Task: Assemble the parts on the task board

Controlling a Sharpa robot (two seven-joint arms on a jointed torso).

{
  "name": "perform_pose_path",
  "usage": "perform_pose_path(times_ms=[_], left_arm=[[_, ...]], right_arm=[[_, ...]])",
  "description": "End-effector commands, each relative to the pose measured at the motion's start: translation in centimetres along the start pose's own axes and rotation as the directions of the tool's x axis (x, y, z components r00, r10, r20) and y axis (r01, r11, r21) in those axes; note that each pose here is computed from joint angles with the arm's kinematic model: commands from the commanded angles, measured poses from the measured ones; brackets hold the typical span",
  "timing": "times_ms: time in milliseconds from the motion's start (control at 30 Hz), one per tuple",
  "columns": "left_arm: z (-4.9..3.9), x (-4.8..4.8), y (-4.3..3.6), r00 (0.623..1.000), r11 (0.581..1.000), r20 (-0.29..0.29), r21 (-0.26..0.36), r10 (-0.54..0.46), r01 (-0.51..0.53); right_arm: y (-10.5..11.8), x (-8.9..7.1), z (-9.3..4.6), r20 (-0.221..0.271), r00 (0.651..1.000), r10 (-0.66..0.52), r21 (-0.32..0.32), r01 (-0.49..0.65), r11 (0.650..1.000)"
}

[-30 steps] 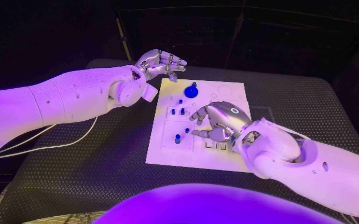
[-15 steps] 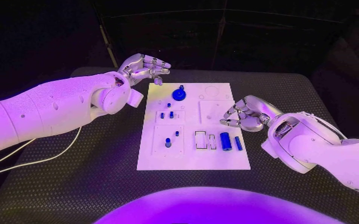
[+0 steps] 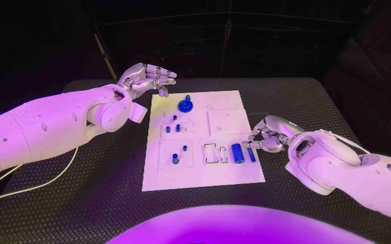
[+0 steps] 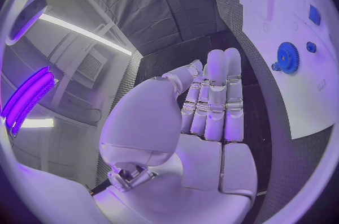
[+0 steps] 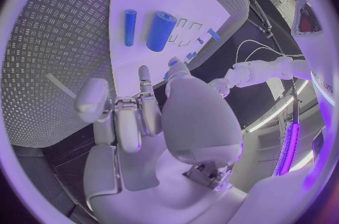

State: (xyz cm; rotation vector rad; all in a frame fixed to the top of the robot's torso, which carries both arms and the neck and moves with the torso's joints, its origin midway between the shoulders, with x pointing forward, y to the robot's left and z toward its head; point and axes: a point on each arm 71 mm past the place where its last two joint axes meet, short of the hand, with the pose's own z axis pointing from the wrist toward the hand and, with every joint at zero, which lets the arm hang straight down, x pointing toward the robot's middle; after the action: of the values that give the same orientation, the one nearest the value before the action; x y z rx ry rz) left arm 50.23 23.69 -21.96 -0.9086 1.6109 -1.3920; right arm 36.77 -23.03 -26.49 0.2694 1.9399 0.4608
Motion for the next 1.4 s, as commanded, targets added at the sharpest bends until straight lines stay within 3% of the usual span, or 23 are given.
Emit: perform_pose_path(times_ms=[33, 1400], left_arm=[[-0.04, 0.11, -0.27, 1.000, 1.000, -0.005, 0.024, -0.007, 0.007], [-0.12, -0.29, -0.19, 1.000, 1.000, 0.001, 0.021, -0.004, 0.004]], right_arm=[[0.1, 0.4, 0.1, 0.001, 0.998, -0.059, 0.014, 0.059, 0.998], [0.5, 5.4, 1.4, -0.145, 0.984, -0.098, 0.023, 0.102, 0.994]])
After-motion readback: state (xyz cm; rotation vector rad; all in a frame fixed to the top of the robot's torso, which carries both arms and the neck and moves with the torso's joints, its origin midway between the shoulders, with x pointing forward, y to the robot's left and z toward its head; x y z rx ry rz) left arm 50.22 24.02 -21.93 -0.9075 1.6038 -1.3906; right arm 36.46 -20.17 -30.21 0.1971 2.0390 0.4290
